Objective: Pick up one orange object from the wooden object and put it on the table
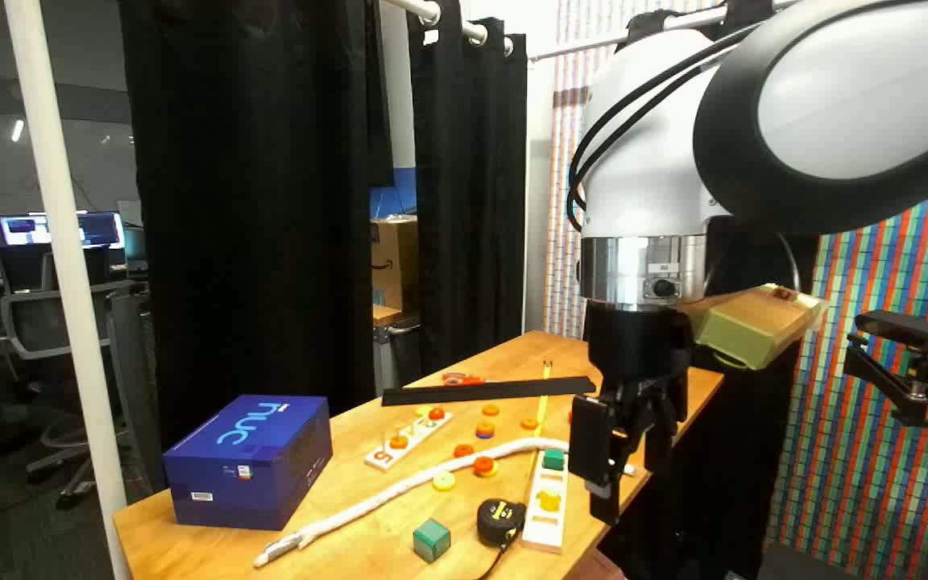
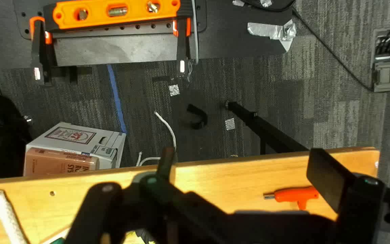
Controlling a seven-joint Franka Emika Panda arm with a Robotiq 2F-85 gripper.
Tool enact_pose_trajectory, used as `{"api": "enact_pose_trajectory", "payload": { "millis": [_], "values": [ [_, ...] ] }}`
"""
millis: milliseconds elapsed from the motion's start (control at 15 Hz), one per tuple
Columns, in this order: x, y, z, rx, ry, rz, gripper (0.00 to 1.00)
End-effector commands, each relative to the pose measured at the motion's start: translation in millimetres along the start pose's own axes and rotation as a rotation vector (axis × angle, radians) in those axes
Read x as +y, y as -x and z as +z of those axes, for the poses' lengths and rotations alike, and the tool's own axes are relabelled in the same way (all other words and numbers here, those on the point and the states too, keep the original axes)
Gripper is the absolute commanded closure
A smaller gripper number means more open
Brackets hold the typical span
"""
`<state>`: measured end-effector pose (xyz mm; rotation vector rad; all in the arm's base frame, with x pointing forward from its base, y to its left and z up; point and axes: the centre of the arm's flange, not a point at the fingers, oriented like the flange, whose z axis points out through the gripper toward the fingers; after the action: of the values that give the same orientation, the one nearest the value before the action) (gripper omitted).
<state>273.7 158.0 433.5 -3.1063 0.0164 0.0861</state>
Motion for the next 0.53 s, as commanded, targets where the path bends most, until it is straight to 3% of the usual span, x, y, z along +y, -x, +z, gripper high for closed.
{"api": "enact_pose_trajectory", "payload": {
  "millis": [0, 467],
  "values": [
    [-0.4, -0.1, -1.6, 0.004, -0.001, -0.001, 0.00],
    [1.3, -2.1, -0.3, 0.005, -0.005, -0.012, 0.00]
  ]
}}
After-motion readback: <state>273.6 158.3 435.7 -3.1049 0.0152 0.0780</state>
